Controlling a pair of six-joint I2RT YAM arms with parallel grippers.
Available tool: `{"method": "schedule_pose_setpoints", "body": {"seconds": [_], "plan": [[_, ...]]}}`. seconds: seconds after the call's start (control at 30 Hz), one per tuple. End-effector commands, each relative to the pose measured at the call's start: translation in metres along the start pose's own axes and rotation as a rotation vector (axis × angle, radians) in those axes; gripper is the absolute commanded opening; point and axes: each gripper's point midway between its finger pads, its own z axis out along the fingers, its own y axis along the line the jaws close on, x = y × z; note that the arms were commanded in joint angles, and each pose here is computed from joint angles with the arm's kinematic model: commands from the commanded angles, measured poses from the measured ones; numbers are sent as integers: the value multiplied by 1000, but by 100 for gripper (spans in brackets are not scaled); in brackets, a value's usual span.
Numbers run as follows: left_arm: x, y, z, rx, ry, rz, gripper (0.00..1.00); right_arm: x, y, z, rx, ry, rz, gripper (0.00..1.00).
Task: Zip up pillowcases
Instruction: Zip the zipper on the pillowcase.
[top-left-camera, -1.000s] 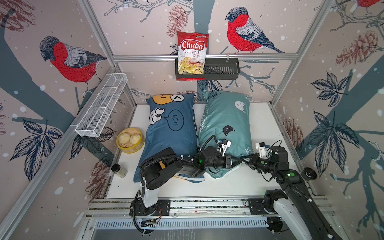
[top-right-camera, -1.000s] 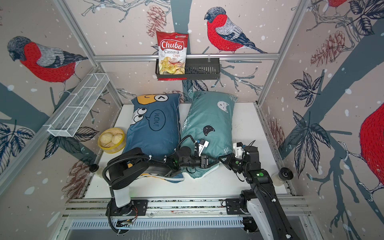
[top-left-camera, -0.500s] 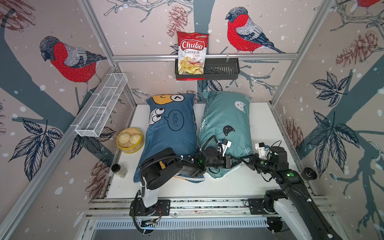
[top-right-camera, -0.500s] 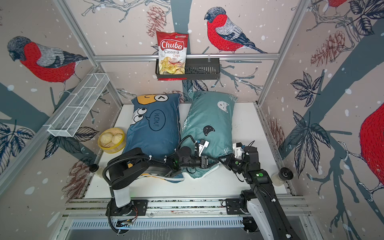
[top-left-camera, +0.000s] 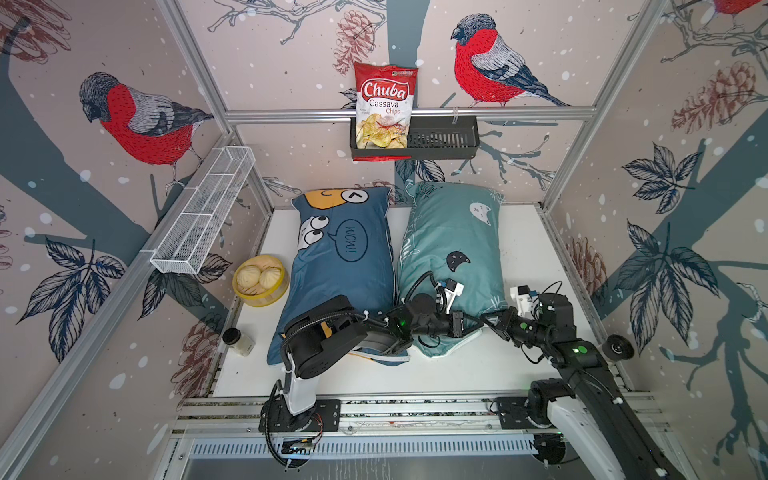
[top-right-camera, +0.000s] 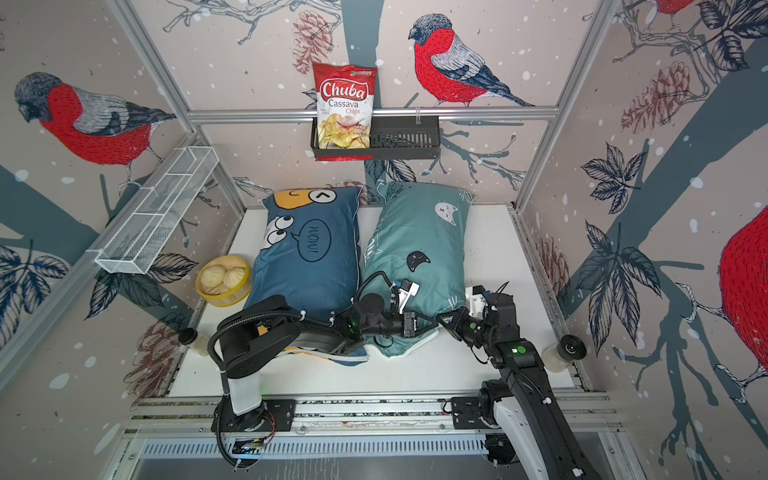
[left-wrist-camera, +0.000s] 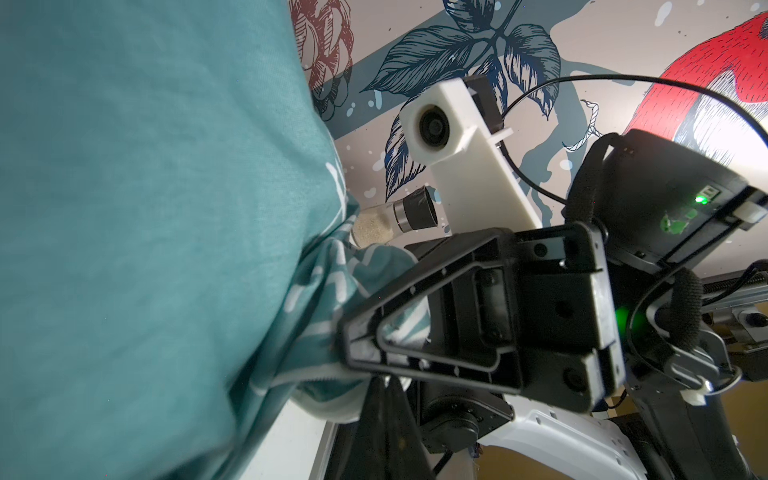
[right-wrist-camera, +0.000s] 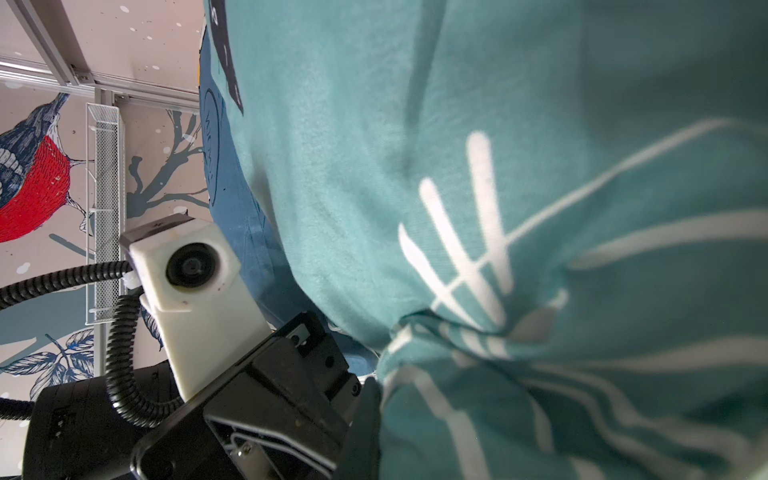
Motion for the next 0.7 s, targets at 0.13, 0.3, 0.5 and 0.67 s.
{"method": "schedule_pose_setpoints", "body": {"seconds": [0.13, 0.3, 0.5, 0.67], "plan": [[1, -8, 1, 13, 7, 57, 0, -15, 13, -12, 20, -66, -65, 0], [6, -7, 0, 2, 17, 67, 0, -19, 10, -16, 47, -101, -70, 0], [12, -1, -3, -33, 29, 76, 0, -23, 7, -22, 74, -132, -71, 0], [15, 1, -7, -41, 34, 79, 0, -30, 6, -26, 97, -168, -76, 0]]}}
